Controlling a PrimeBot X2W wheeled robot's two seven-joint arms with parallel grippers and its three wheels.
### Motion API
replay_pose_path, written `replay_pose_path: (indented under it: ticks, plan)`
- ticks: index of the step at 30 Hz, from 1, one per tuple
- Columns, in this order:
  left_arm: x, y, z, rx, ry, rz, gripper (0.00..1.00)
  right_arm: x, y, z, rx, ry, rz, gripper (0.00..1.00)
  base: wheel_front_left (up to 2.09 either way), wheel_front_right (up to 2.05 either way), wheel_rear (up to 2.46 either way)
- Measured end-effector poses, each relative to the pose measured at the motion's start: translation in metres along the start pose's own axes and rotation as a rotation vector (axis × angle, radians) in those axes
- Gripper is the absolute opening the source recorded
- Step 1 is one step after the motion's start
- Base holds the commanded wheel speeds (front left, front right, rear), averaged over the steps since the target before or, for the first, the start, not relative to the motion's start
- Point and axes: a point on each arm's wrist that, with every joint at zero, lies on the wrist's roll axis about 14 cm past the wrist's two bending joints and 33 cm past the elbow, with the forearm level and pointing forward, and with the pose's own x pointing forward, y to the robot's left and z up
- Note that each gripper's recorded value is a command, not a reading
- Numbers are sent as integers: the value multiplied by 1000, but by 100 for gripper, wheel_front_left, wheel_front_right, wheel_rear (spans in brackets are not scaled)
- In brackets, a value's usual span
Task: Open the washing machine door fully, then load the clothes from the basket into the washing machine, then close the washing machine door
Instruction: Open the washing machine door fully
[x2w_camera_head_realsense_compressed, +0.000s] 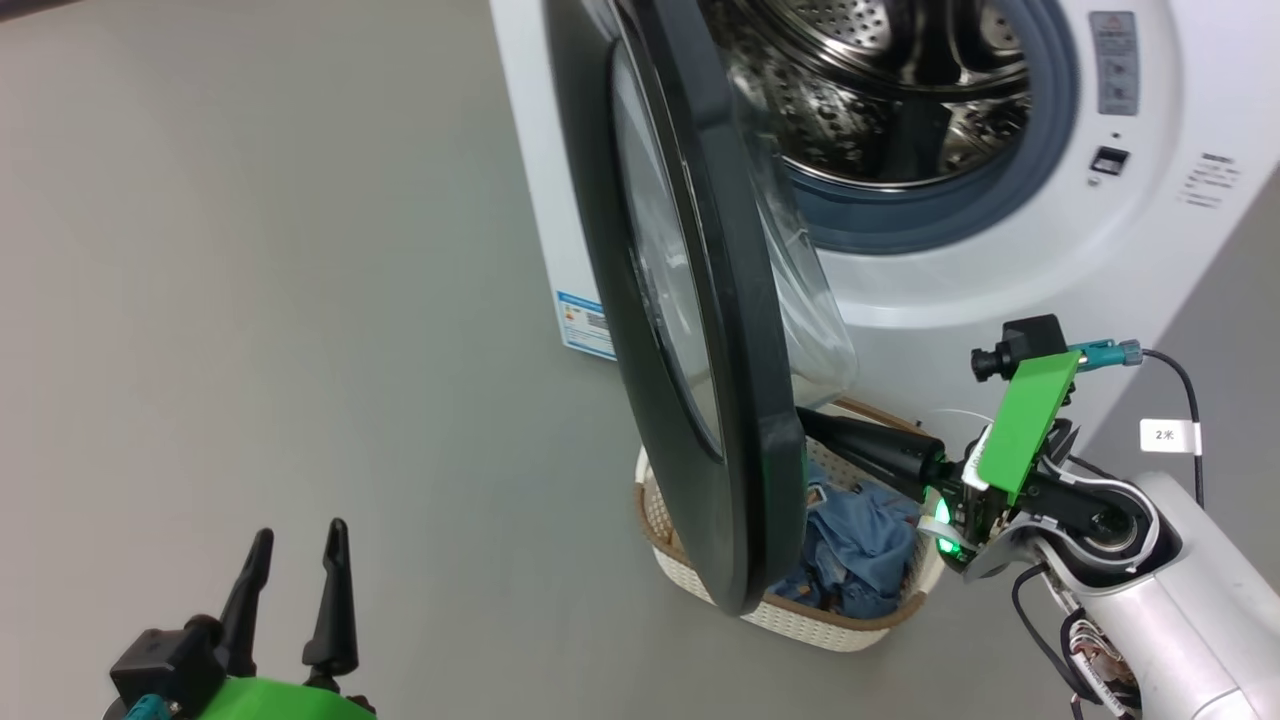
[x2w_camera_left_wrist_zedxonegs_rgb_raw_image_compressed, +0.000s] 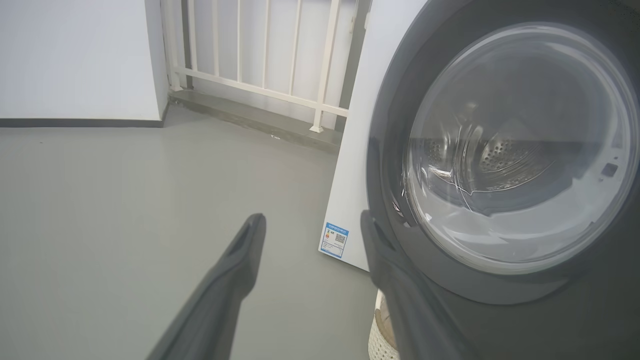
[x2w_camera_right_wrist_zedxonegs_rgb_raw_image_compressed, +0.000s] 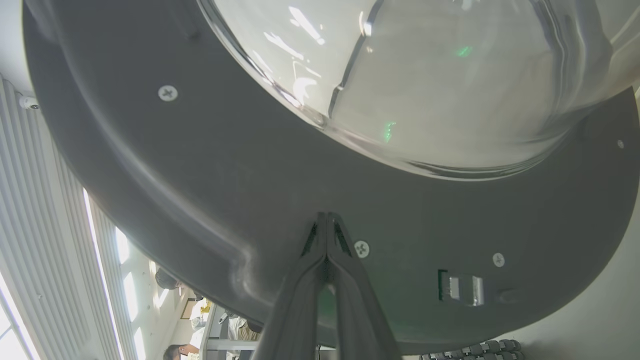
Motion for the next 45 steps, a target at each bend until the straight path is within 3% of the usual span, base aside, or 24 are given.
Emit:
replay_pose_path:
  ticks: [14,26,32,35,36,37,45]
  plan:
    - [-20,27,13,5,-39,72,100,29,15,-28,-5,100,40,0,0,0,0]
    - [-15,22,9,8,-27,57,100,25,11,-27,-1,97,32,0,0,0,0]
    - [-9,11,10,8,-29,23,100,12,19,-14,-18,26,43,0,0,0,0]
    - [-6,6,10,11,-30,1,100,5,25,-7,-40,-10,49,49,0,0,0]
    - [-5,4,10,12,-30,-6,100,2,27,-4,-49,-28,51,93,0,0,0]
    - [-4,1,10,12,-31,-14,100,-1,29,-2,-61,-44,51,100,0,0,0]
    - [6,-22,6,10,-22,-83,100,-37,33,18,-118,-225,31,100,0,0,0]
